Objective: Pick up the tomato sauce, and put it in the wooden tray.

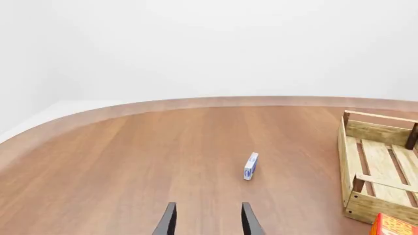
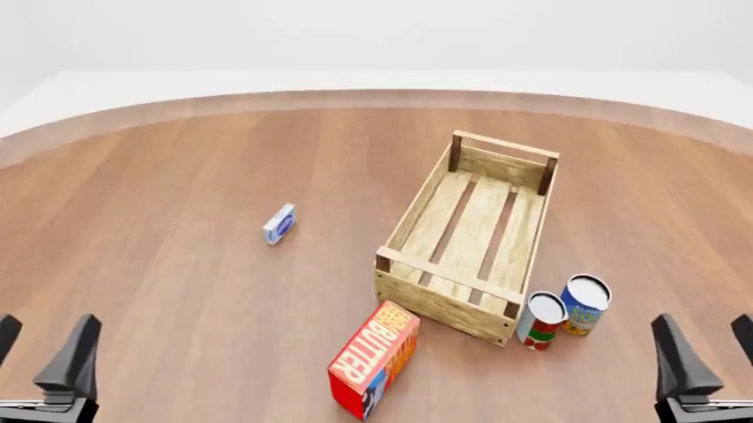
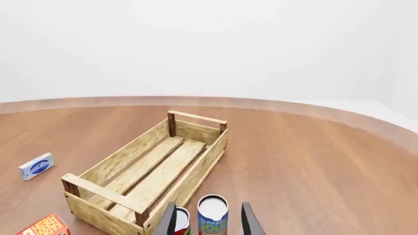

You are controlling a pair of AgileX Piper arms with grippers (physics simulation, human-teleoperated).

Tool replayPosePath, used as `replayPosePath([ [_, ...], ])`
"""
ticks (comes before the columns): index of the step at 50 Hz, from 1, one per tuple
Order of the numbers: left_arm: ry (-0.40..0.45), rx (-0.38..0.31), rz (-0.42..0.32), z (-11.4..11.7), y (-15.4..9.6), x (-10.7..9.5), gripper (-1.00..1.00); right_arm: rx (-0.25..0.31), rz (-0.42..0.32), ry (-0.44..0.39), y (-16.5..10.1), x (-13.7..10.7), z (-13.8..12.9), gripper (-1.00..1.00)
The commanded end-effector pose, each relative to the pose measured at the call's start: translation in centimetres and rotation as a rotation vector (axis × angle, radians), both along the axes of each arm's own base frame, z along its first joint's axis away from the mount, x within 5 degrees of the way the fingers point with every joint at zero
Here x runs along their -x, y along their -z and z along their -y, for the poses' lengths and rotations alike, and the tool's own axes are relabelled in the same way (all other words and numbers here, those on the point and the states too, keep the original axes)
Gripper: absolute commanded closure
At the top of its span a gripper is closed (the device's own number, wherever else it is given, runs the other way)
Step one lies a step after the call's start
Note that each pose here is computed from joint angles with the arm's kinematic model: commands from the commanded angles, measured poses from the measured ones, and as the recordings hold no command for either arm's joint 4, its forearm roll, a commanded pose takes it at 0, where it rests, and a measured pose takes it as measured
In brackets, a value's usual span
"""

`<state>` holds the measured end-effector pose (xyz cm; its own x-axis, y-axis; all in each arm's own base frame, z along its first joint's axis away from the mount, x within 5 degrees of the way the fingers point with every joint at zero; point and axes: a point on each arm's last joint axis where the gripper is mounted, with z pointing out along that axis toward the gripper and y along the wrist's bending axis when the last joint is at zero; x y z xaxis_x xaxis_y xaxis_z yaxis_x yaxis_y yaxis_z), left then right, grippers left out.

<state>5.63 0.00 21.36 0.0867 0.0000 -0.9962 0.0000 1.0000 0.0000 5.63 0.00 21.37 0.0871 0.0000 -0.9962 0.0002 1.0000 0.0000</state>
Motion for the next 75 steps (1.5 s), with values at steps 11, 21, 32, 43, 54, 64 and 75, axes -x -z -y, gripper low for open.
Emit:
replayPosePath([
  [11, 0.000, 0.000, -0.001, 0.0, -0.1, 0.0, -1.00, 0.013, -0.019, -0.029, -0.7, 0.0, -0.2, -1.00],
  [21, 0.000, 0.000, -0.001, 0.0, -0.1, 0.0, -1.00, 0.030, -0.040, -0.070, -1.6, -0.4, -0.4, -1.00],
  [32, 0.000, 0.000, -0.001, 0.0, -0.1, 0.0, -1.00, 0.041, -0.086, -0.105, -1.8, -0.9, -0.7, -1.00],
  [43, 0.000, 0.000, -0.001, 0.0, -0.1, 0.0, -1.00, 0.048, -0.143, -0.139, -1.2, -1.9, -1.1, -1.00],
  [54, 0.000, 0.000, -0.001, 0.0, -0.1, 0.0, -1.00, 0.059, -0.200, -0.142, -0.4, -2.6, -1.2, -1.00],
  [64, 0.000, 0.000, -0.001, 0.0, -0.1, 0.0, -1.00, 0.048, -0.241, -0.161, 0.3, -3.3, -1.4, -1.00],
  [75, 0.000, 0.000, -0.001, 0.0, -0.1, 0.0, -1.00, 0.042, -0.300, -0.172, 1.0, -4.5, -1.8, -1.00],
])
